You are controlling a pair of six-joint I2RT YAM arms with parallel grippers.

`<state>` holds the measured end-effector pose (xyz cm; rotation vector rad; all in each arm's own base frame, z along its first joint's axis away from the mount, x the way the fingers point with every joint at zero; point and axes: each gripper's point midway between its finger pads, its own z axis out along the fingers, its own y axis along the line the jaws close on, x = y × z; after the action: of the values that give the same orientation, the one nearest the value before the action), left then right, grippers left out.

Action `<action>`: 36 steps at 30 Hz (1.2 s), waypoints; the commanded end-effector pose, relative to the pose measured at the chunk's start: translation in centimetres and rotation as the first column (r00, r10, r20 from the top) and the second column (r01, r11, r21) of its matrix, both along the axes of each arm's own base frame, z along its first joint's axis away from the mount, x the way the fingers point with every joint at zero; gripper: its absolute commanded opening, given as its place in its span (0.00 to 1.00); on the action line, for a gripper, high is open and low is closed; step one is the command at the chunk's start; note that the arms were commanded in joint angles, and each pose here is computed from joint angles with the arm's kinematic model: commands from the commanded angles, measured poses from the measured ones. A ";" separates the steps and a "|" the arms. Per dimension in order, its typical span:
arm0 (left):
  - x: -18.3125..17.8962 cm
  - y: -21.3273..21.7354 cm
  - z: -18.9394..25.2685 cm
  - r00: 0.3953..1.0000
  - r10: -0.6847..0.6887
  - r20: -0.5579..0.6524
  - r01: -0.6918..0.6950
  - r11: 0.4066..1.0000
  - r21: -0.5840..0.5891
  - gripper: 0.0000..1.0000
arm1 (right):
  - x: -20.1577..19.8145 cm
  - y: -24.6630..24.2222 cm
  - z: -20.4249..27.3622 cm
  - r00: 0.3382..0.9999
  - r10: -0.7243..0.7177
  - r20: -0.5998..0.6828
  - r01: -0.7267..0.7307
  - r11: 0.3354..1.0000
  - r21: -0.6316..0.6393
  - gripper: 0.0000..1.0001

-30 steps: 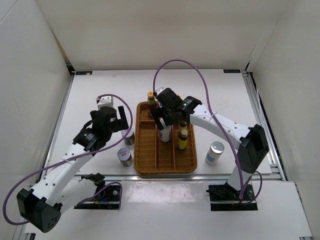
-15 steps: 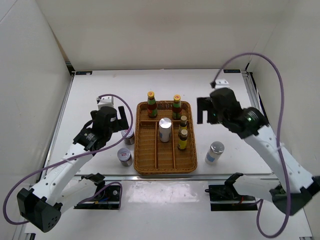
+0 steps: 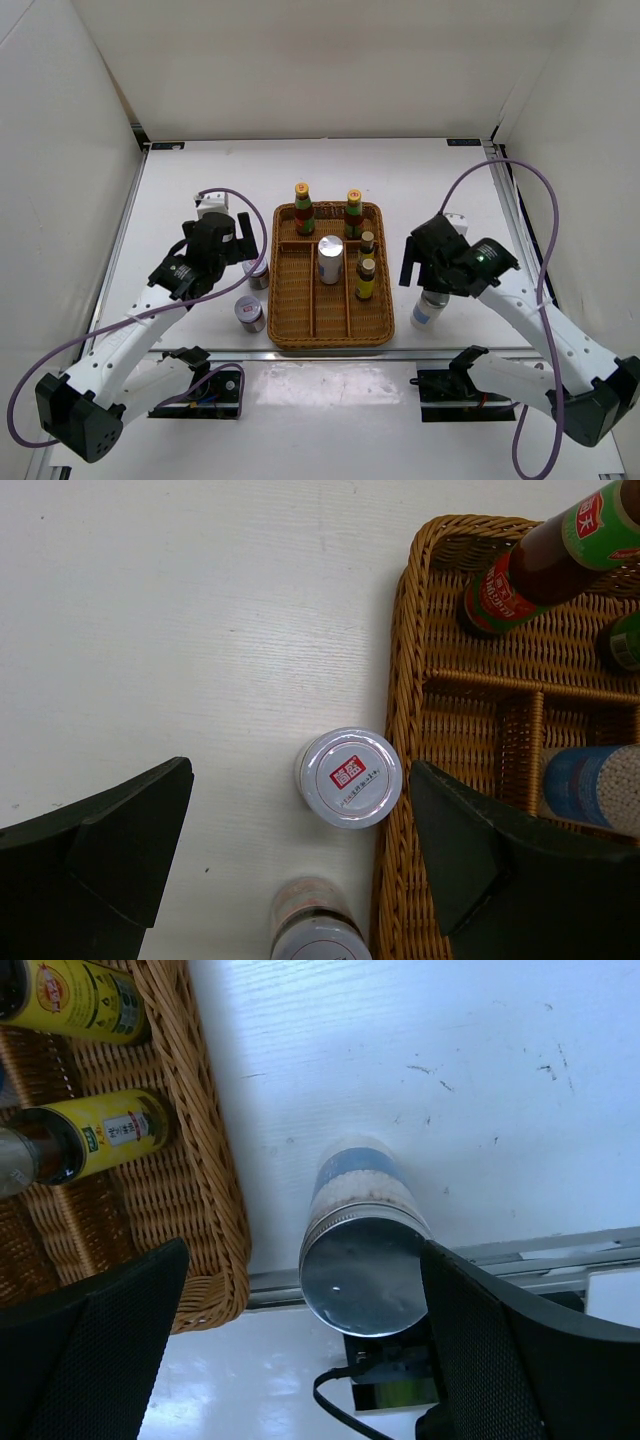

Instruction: Organize the condiment bottles

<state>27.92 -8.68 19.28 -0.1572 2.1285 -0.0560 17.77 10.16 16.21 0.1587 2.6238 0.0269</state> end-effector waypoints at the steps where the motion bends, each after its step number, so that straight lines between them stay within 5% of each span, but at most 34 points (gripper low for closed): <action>1: 0.0 -0.4 0.4 1.000 -0.014 0.009 0.014 1.000 -0.012 1.00 | -3.6 -0.6 -3.0 0.979 -0.088 -0.184 0.090 0.996 0.005 1.00; 14: -0.1 -0.3 0.7 1.000 -0.013 0.018 0.014 1.000 -0.017 1.00 | -4.8 -1.8 -2.7 0.969 -0.138 -0.204 0.139 0.990 -0.010 1.00; 21: -0.1 -0.3 0.7 1.000 -0.013 0.018 0.014 1.000 -0.017 1.00 | -2.9 -2.7 0.9 0.996 -0.090 0.000 0.090 0.995 0.033 1.00; 36: 0.0 -0.4 0.5 1.000 -0.013 0.010 0.014 1.000 -0.012 1.00 | -3.5 -1.2 -2.6 0.979 -0.100 -0.177 0.100 0.995 -0.008 1.00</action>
<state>27.92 -8.69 19.25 -0.1566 2.1295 -0.0563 14.42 8.41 13.79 0.2597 2.7837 -0.0651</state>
